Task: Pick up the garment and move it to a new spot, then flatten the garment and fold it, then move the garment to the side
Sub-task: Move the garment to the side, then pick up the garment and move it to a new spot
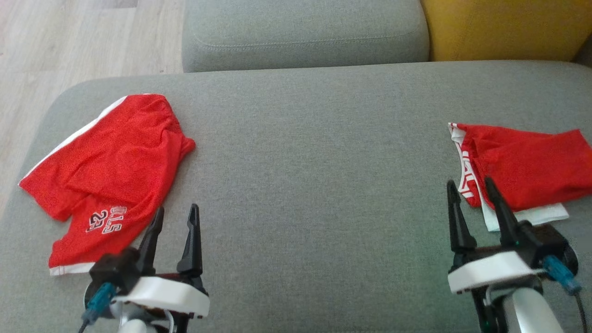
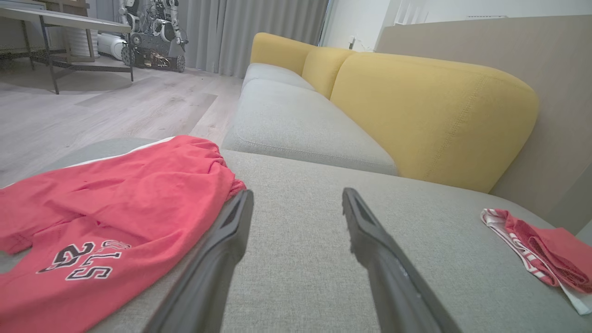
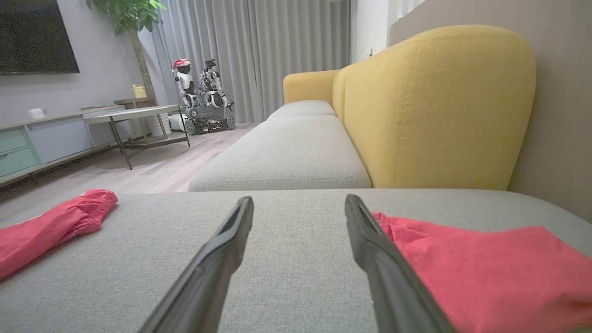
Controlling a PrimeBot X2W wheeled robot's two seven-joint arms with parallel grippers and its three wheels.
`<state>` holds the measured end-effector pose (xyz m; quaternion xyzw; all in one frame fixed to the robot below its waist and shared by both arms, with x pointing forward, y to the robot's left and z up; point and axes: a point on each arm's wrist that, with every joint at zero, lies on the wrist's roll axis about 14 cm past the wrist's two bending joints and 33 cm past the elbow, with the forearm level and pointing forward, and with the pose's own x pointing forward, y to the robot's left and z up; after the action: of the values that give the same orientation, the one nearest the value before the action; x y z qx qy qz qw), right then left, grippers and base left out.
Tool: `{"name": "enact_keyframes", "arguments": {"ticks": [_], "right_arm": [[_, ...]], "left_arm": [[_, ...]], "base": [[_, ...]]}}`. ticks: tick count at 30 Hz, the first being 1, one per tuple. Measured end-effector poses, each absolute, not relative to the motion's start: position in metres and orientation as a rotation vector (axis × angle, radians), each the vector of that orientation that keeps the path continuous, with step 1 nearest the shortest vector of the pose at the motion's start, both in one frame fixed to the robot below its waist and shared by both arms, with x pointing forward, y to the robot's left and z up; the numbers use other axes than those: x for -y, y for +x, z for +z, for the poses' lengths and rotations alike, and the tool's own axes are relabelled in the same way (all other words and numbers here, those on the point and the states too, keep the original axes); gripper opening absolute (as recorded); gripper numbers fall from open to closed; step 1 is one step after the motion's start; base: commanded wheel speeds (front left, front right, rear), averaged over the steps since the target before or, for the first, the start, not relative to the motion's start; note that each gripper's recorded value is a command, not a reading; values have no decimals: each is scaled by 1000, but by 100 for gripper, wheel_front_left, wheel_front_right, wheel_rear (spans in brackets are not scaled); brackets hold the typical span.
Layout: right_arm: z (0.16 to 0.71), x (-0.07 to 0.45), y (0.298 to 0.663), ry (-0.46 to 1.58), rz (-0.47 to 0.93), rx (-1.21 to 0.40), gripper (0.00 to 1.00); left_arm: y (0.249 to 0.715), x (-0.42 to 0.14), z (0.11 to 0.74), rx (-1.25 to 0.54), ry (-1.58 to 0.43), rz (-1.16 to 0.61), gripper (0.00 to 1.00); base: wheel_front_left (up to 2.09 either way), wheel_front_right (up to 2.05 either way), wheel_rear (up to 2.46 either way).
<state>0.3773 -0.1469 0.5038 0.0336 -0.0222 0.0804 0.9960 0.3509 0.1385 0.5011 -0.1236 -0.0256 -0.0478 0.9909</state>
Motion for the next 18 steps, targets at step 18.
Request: {"name": "enact_keyframes", "arguments": {"ticks": [18], "right_arm": [[501,149,370,84,153,53,100]], "left_arm": [[350,-136,509,78,-214,-100,100]], "base": [[0,0,0]]}}
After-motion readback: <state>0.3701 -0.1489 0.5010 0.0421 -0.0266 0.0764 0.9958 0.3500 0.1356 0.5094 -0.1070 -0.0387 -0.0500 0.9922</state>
